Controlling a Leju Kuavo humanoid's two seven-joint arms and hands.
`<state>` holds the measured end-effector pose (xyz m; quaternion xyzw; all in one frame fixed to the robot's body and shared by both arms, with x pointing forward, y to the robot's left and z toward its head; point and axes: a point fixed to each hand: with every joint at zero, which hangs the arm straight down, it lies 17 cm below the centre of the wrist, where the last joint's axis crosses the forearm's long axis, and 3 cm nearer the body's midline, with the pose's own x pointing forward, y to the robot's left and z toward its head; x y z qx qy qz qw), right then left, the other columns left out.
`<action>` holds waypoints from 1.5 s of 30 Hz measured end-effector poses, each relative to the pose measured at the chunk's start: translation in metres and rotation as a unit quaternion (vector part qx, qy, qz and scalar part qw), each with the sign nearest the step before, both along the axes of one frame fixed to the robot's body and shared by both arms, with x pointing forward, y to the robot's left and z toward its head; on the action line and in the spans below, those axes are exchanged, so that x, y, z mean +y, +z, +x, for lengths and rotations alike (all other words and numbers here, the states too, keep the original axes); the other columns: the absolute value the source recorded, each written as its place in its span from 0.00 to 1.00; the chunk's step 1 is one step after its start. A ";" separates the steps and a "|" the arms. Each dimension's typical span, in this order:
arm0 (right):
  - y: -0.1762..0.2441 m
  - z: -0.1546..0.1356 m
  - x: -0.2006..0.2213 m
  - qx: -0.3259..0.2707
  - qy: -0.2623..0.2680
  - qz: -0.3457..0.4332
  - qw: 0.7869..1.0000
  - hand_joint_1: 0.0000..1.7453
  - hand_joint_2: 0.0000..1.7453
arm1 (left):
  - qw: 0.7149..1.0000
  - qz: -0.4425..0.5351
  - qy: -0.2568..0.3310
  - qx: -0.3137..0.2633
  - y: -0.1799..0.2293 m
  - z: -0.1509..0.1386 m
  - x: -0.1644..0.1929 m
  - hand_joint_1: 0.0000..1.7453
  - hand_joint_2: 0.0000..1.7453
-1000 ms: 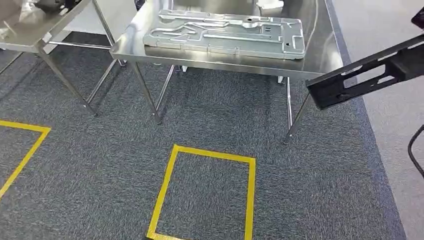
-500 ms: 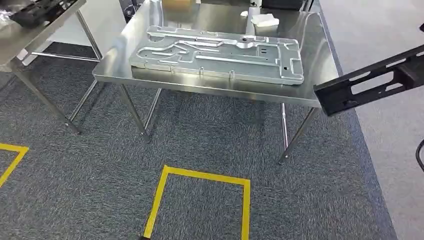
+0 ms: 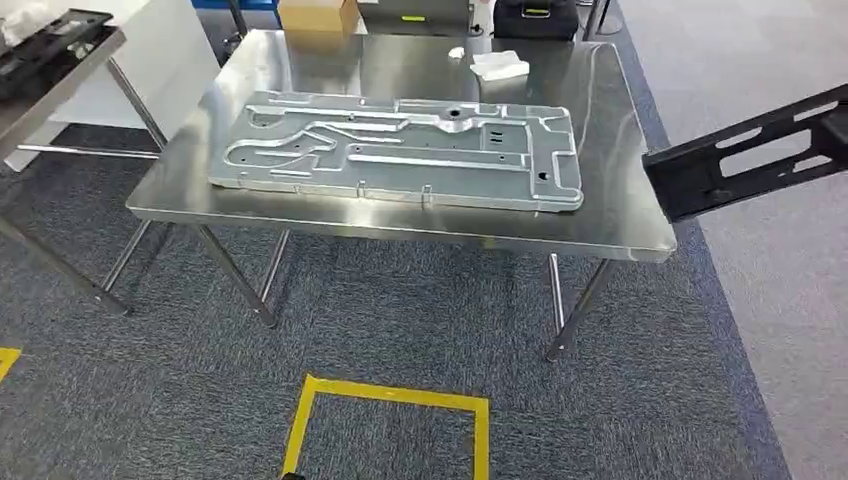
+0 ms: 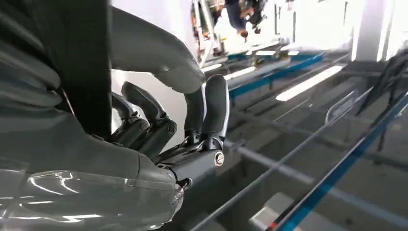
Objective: Take the parts from the cabinet and place them on the table.
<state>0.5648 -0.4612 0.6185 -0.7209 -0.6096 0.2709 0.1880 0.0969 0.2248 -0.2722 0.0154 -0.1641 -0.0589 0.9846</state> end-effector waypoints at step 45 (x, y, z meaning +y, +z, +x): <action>-0.184 0.067 0.415 0.227 0.219 -0.143 0.938 1.00 1.00 | 0.999 0.025 0.019 0.019 -0.003 -0.006 0.011 0.00 1.00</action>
